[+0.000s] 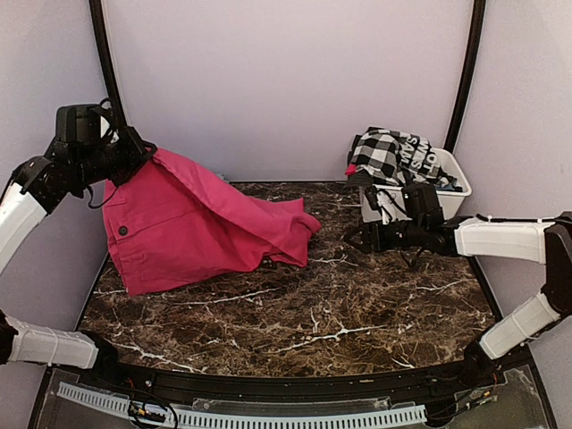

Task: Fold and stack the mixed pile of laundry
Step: Flatten out the crumpled trousers at the center of the board.

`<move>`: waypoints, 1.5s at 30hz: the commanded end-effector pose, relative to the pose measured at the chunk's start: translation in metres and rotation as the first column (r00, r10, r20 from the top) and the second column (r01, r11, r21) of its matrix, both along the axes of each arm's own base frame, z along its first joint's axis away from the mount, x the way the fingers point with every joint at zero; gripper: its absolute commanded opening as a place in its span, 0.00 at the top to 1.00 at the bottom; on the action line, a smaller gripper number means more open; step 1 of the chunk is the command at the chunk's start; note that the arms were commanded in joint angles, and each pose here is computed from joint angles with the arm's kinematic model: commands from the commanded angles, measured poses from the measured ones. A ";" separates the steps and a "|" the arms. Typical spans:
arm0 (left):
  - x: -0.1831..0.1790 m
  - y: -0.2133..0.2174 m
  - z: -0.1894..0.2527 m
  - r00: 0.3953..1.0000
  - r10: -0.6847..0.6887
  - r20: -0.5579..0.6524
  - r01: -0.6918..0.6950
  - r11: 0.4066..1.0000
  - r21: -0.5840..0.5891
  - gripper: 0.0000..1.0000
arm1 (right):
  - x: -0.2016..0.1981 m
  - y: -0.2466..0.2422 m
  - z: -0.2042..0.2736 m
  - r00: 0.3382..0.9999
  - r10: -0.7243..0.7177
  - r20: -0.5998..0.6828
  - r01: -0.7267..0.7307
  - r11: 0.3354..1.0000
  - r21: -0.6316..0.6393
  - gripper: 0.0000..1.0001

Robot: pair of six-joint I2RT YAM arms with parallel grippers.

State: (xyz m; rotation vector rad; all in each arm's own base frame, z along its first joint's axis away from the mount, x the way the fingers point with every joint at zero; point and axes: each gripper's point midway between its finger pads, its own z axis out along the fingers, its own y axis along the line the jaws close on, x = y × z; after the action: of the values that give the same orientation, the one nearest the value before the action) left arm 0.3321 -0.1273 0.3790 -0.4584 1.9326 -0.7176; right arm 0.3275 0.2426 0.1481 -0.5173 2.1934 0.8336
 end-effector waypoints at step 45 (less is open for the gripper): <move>-0.012 0.057 0.102 0.960 0.225 0.165 -0.229 0.973 0.007 1.00 | 0.014 0.199 0.048 0.758 -0.137 0.638 0.126 0.990 0.063 1.00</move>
State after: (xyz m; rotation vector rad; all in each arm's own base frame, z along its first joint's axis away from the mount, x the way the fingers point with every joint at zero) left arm 0.3338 -0.0850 0.4470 -0.5875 1.8442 -0.5564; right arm 0.3352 0.4737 0.1006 -0.6185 1.7467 0.4818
